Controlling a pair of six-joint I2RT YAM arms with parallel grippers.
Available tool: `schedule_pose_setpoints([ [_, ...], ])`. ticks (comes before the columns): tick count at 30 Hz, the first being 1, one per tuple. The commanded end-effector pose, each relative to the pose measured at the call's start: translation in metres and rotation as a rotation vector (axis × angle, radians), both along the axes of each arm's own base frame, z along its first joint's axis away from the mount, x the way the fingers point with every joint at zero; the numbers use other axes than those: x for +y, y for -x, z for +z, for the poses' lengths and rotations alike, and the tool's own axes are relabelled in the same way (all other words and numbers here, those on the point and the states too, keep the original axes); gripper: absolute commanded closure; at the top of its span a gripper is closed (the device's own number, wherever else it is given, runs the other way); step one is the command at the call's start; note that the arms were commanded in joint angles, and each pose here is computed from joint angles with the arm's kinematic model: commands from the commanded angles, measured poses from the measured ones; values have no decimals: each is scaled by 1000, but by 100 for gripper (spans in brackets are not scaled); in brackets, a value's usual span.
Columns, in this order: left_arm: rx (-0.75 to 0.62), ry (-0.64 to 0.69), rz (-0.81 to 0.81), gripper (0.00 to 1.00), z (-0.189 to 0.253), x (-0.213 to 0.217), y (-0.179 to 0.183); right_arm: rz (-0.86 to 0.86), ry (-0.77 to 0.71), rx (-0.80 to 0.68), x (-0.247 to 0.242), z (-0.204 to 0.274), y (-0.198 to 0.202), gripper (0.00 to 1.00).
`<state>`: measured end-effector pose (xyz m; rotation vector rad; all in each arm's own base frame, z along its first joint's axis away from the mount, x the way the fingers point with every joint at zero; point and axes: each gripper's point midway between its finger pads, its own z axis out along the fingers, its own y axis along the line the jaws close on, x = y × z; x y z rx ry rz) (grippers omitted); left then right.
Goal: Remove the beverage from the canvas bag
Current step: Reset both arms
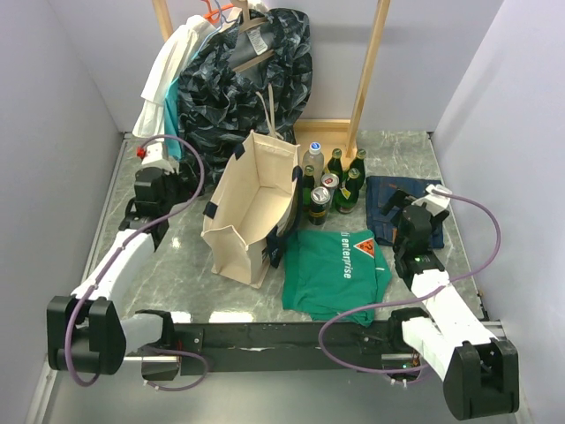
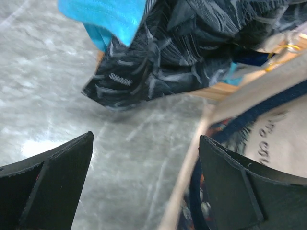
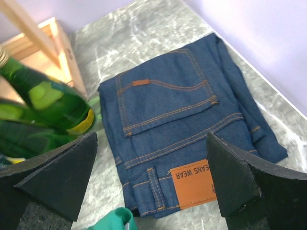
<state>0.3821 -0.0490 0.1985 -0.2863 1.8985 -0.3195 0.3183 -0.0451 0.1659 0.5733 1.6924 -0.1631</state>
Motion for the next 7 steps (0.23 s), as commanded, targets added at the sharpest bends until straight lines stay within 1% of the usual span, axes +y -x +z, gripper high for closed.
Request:
schedule_pose_setpoints([
  [1,-167,-130,65,4,34,15,-14,72,15,-67,9,24,-9,0],
  [4,-172,-162,70,4,31,19,-12,62,4,-83,8,26,-10,0],
  [7,-176,-183,114,3,31,28,-7,26,-8,-85,4,24,-10,0],
])
